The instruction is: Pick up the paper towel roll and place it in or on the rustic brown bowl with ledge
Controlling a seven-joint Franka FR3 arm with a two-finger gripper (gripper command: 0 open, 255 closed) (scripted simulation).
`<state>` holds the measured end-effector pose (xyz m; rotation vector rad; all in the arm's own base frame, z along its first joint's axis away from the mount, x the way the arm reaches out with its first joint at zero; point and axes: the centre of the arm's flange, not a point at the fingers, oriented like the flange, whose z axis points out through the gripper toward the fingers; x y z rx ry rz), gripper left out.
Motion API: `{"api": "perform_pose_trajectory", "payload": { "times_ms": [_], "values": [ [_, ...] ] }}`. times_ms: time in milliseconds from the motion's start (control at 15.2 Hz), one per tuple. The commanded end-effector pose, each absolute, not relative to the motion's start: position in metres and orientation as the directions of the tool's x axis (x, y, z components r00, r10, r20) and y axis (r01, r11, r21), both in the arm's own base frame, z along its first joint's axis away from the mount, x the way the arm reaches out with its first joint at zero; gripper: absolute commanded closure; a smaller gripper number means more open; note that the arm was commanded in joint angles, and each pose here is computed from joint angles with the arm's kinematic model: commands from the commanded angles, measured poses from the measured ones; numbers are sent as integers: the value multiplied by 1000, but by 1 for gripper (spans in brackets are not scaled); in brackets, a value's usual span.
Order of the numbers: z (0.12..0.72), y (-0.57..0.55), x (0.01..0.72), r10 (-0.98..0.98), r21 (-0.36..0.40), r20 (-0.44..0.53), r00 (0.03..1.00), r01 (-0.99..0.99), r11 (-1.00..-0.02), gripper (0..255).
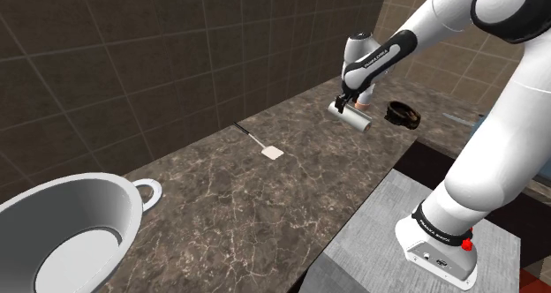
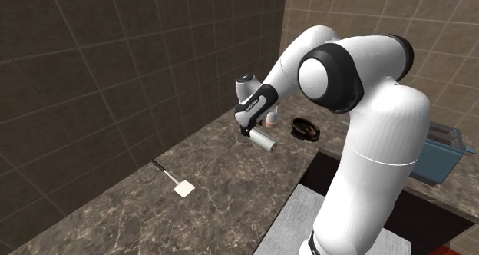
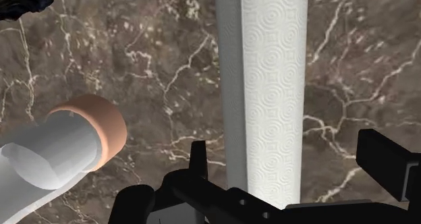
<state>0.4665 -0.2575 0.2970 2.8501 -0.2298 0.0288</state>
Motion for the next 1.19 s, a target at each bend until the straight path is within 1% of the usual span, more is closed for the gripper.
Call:
{"api": "perform_pose_trajectory", "payload": {
  "times_ms": [0, 330, 858, 924, 1122],
  "values": [
    [285, -258, 466, -154, 278, 44, 987, -161, -947, 0],
    [262, -265, 466, -154, 278, 44, 987, -161, -947, 0],
    [262, -265, 466, -154, 278, 44, 987, -161, -947, 0],
    [262, -265, 466, -154, 278, 44, 987, -161, -947, 255],
    [262, -265, 466, -154, 278, 44, 987, -161, -947, 255]
  ]
}}
